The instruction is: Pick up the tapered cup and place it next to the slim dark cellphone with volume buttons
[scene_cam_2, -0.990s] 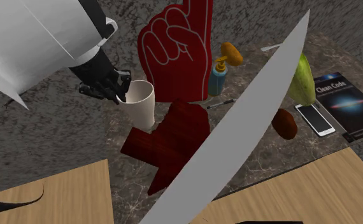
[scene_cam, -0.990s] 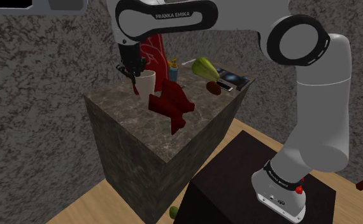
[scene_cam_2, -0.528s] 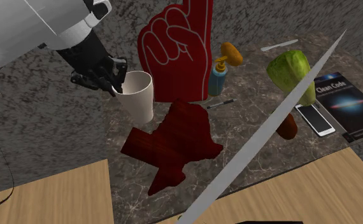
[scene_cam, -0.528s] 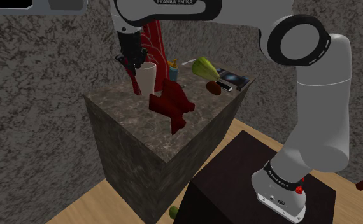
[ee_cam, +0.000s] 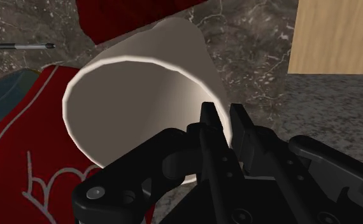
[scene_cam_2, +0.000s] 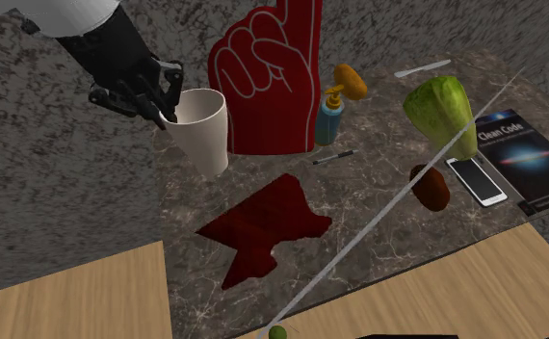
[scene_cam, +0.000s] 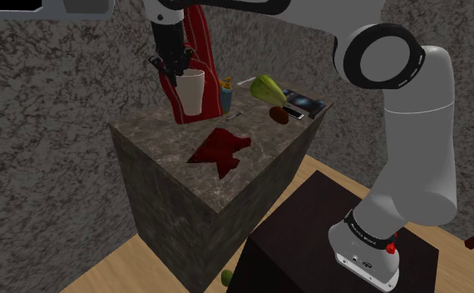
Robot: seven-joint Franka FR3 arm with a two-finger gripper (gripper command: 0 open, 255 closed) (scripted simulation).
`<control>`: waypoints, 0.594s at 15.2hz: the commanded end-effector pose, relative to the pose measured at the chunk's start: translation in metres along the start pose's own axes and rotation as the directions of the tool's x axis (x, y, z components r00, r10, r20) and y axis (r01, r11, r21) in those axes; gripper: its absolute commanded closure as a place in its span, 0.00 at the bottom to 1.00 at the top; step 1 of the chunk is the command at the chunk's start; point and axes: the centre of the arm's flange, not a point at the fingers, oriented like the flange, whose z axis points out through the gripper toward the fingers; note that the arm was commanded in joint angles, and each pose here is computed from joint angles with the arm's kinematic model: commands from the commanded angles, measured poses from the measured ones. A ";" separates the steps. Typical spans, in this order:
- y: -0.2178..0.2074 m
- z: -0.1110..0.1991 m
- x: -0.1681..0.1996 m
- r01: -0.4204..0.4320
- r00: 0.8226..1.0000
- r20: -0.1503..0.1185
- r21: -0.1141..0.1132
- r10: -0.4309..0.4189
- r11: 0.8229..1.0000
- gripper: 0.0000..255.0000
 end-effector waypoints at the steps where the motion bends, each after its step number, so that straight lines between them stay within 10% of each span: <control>1: 0.002 -0.010 0.000 0.000 1.000 0.000 0.000 0.000 1.000 1.00; 9: 0.021 -0.043 0.001 0.000 1.000 0.000 0.000 0.000 1.000 1.00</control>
